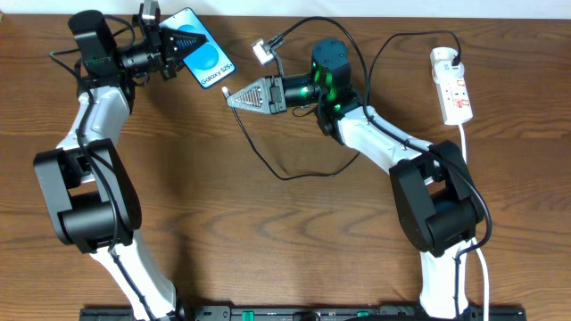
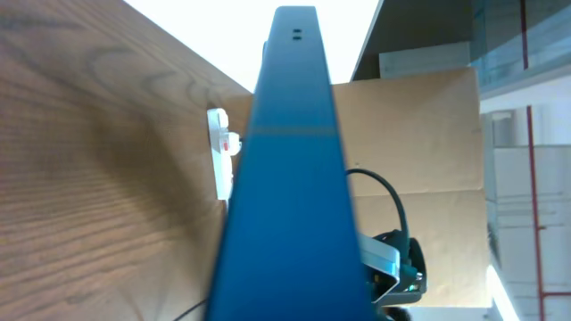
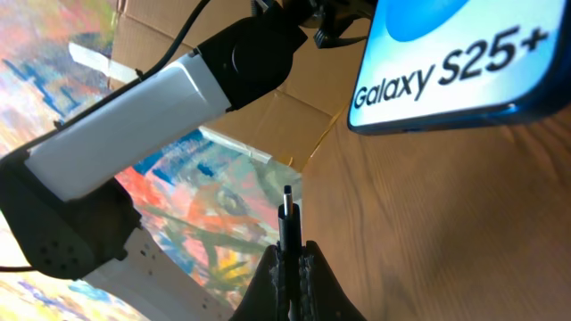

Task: Plug charger to phone and switch on socket
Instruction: 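Tilt the phone upright with the left gripper, facing its bottom port right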

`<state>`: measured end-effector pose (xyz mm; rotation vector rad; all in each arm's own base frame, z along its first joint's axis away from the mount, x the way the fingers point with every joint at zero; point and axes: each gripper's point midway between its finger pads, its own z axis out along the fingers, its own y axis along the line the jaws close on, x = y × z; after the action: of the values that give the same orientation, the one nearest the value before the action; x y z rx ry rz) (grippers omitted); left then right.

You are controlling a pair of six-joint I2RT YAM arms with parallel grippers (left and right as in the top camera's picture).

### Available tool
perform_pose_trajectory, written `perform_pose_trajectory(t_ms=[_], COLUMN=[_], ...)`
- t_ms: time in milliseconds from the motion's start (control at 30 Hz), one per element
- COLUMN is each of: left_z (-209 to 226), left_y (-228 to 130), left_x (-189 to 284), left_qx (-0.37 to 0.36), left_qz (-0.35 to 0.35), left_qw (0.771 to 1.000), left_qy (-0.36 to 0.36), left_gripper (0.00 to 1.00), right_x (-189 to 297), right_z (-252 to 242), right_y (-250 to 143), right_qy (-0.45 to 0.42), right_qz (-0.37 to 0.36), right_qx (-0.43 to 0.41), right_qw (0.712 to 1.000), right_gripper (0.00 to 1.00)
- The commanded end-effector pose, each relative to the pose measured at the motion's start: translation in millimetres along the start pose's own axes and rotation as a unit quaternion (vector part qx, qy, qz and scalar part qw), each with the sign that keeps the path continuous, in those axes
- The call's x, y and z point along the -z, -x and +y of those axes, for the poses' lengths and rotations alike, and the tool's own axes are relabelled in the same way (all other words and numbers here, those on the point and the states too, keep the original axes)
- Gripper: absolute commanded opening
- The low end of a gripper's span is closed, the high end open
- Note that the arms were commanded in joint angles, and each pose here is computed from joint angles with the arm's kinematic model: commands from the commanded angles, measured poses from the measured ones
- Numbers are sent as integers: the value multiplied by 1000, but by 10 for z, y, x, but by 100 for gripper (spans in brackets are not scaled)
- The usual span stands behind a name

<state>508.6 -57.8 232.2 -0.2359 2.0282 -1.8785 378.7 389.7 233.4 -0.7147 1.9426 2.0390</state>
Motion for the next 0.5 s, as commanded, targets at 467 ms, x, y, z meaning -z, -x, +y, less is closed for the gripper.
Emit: perform_pose_trajectory(t_ms=[467], left_z=[-348], left_y=[57], left_x=[33], left_qx=[-7], left_qz=[-4], left_qw=[1000], left_qy=[-12], left_gripper=[7], right_x=[9], right_z=[-69], right_y=[73], right_qy=[-13], right_qz=[-23], right_qx=[-99], right_qw=[995], right_gripper=[1])
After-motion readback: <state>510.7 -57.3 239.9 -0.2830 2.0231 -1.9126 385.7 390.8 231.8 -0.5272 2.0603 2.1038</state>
